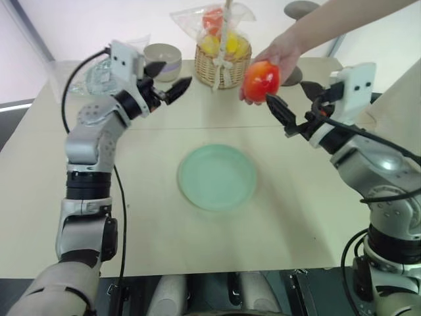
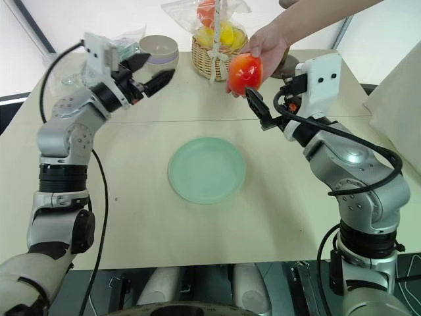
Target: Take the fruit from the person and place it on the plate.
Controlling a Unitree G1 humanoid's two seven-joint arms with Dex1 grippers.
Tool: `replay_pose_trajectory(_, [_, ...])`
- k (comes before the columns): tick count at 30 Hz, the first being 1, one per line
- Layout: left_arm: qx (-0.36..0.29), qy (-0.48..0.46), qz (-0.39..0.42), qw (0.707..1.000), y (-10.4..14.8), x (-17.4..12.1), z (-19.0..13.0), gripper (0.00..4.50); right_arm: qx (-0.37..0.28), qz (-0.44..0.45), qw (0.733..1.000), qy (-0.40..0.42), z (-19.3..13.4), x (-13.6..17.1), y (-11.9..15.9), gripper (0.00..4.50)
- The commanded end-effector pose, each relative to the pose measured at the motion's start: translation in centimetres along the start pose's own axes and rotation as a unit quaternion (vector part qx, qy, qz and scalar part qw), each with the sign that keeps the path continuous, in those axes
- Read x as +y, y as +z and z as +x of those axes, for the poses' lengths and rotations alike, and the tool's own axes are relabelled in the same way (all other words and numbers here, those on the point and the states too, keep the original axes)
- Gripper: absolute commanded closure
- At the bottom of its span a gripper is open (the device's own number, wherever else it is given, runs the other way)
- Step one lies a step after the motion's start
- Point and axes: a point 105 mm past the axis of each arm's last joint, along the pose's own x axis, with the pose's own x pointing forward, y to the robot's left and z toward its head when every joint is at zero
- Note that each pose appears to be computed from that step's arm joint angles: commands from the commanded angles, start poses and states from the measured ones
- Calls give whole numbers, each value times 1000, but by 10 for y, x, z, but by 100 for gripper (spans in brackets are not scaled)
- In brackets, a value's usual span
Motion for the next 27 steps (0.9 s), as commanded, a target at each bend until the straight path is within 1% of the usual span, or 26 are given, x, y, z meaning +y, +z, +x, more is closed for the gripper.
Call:
replay_pose_trajectory(1, [-27, 8, 11, 1000, 15, -1, -3, 7, -29, 2, 999, -19, 8, -5, 12, 0])
replay_pose_trajectory(5, [-15, -28, 1, 999, 12, -13, -8, 7, -25, 4, 1000, -18, 16, -4, 8, 0])
replay_pose_trajectory(8, [3, -127, -9, 992, 10, -40, -22, 7, -25, 7, 1000, -13, 20, -1, 7, 0])
replay_pose_trajectory(13, [46, -213, -14, 976, 11, -53, -49, 7, -31, 16, 999, 1, 27, 10, 9, 0])
replay_pose_trajectory(18, [85, -233, 7, 969, 9, -48, -66, 7, -37, 25, 999, 13, 32, 19, 12, 0])
replay_pose_trajectory(27, [75, -228, 20, 970, 17, -46, -62, 7, -30, 35, 999, 27, 40, 30, 4, 0])
